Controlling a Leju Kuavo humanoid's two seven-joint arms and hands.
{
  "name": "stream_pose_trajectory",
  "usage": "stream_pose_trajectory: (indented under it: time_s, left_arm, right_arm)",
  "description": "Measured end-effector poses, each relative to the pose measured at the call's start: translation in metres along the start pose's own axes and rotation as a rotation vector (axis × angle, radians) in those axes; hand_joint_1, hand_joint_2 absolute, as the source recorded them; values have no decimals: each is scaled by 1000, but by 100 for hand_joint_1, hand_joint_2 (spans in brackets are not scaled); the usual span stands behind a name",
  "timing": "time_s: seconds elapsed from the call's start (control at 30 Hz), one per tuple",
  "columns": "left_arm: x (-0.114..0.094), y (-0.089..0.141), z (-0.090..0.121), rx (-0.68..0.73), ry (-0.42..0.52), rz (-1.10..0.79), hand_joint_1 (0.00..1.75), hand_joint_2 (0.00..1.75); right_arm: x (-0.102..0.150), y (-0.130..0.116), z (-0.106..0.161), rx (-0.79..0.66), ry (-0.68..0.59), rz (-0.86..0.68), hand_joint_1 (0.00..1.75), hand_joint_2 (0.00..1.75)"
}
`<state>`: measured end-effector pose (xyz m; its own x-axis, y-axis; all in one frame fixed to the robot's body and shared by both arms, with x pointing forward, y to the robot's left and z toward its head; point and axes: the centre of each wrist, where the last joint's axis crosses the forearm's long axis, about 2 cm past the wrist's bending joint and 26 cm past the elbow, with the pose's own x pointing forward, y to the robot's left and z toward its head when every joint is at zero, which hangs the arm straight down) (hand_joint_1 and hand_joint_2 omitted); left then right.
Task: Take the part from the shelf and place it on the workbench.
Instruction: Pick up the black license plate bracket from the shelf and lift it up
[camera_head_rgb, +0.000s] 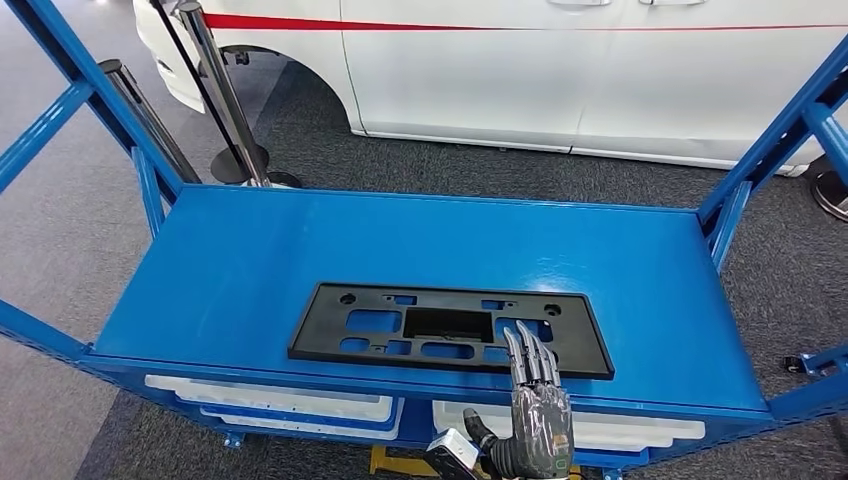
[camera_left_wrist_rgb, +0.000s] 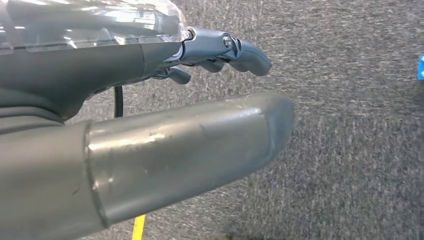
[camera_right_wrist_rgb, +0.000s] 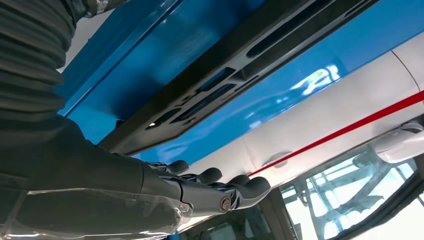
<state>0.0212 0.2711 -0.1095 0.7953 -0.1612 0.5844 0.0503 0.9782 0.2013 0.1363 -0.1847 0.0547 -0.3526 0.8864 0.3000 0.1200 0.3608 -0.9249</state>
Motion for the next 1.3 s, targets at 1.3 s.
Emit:
stream_pose_trajectory:
  time_s: [1.3]
  left_arm:
    - [3,7,-5,-10,-7,-56,0,0]
  right_arm:
    - [-17,19,-59,25,-24,141,0,175]
